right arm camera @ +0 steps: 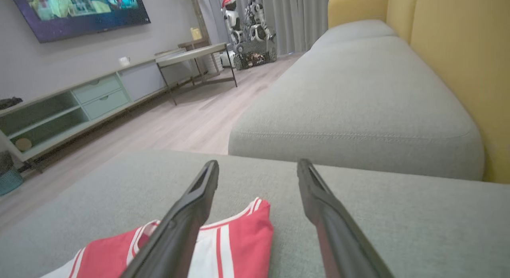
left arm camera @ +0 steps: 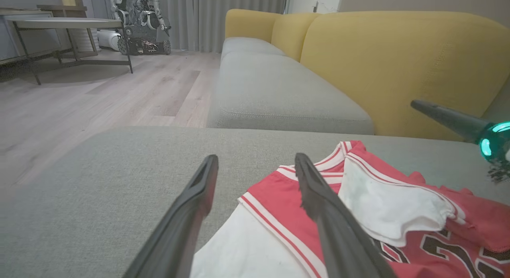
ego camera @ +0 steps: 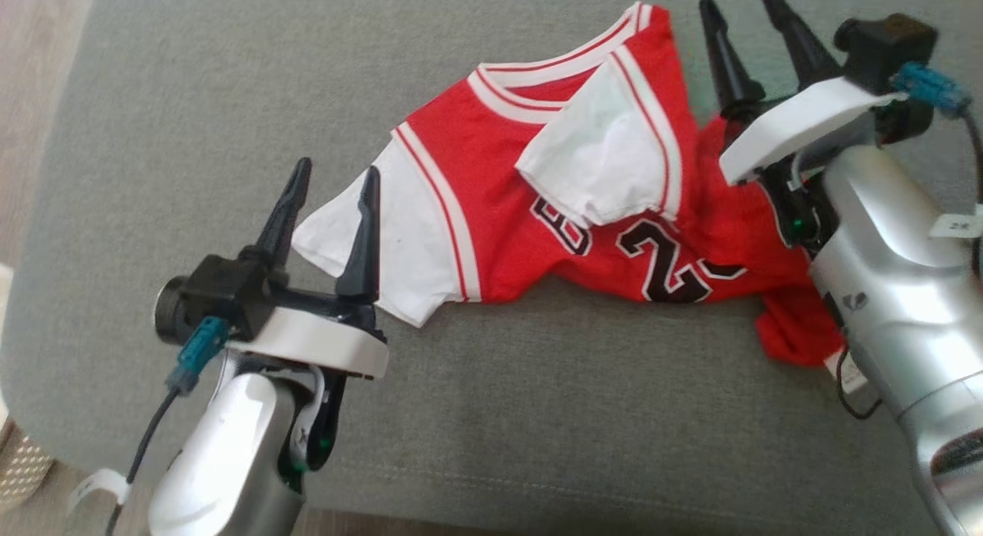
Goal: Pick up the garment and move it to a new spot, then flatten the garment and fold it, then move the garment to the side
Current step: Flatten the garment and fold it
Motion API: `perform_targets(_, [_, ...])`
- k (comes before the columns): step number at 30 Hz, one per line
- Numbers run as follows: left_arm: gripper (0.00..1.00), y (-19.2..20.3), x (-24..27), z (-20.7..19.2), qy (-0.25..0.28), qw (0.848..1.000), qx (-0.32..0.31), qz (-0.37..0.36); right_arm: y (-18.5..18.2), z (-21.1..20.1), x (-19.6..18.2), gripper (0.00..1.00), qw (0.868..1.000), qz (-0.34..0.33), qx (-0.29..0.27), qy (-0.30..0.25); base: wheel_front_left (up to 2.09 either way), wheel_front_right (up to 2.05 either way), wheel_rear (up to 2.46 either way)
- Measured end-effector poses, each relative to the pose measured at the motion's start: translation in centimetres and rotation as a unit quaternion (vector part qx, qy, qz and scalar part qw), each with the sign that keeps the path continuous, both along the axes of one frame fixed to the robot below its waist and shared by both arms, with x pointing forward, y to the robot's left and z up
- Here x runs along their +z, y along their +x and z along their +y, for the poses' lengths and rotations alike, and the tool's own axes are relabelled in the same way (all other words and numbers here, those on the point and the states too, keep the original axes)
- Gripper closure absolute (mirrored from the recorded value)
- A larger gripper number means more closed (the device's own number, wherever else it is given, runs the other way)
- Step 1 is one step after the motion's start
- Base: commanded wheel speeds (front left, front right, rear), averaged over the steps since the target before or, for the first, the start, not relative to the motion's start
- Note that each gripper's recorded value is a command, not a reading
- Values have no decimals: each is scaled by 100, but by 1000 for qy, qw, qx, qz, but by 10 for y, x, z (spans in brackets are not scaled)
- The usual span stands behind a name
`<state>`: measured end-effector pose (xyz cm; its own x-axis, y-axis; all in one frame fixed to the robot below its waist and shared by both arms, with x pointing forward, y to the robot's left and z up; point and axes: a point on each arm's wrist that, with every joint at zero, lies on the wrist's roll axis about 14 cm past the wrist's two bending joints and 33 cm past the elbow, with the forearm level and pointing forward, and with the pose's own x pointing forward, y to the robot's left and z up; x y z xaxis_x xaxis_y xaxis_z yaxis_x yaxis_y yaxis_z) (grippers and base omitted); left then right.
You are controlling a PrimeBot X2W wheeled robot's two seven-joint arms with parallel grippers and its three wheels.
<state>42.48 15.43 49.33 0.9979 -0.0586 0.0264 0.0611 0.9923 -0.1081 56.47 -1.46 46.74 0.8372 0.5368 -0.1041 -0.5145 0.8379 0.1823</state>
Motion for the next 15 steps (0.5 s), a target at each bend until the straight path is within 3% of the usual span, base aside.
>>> perform_targets(6, [0,-6,2,-2,-1,1000,-1,-2,-11,-32,62,0,994,-100,-32,21,0,0,0])
perform_targets(15, [0,-28,4,-1,10,1000,-2,-1,-103,-96,34,0,990,-83,-112,4,0,0,0])
